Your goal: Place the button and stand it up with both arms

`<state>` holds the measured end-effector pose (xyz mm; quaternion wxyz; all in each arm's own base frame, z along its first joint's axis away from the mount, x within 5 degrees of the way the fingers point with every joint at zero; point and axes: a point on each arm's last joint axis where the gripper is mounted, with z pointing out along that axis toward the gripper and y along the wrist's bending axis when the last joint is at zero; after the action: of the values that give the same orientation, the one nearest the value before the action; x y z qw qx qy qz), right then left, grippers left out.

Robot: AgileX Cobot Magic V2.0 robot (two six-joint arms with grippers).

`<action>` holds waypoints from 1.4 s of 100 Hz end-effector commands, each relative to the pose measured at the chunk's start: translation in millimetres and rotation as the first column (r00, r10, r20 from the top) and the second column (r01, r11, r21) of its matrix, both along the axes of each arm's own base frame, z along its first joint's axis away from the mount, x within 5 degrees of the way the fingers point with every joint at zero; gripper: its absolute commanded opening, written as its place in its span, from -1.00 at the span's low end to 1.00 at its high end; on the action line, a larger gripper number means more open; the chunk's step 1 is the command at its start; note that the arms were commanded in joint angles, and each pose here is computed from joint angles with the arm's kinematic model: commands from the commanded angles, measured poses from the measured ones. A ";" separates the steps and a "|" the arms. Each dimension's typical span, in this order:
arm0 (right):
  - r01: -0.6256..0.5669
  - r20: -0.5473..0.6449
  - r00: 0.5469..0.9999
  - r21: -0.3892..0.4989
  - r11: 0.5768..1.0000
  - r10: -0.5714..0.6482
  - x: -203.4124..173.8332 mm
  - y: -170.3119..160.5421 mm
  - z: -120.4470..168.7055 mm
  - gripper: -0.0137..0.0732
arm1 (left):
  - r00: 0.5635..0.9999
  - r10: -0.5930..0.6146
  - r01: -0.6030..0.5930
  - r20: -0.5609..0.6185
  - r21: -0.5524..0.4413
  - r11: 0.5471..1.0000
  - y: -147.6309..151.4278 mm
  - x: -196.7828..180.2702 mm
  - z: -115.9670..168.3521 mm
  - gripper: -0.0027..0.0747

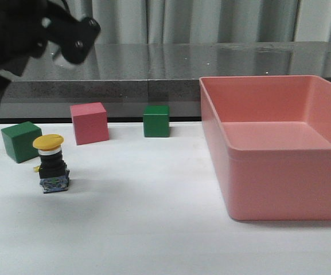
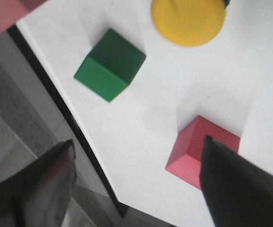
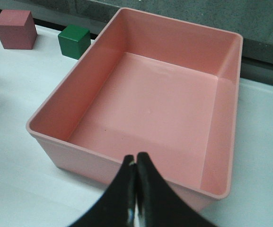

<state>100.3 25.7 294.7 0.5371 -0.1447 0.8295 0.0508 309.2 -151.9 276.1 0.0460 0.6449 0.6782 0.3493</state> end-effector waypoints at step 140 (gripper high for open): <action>0.010 0.086 0.996 0.016 1.000 -0.012 2.2 -0.6 14.2 -0.85 | 0.807 0.493 0.333 0.324 -0.940 0.074 121.5 -233.1 -9.9 -0.98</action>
<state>100.3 25.7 294.7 0.5371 -0.1449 0.8294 0.0505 74.8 -29.0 253.6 0.6142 0.2691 0.7417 -0.0158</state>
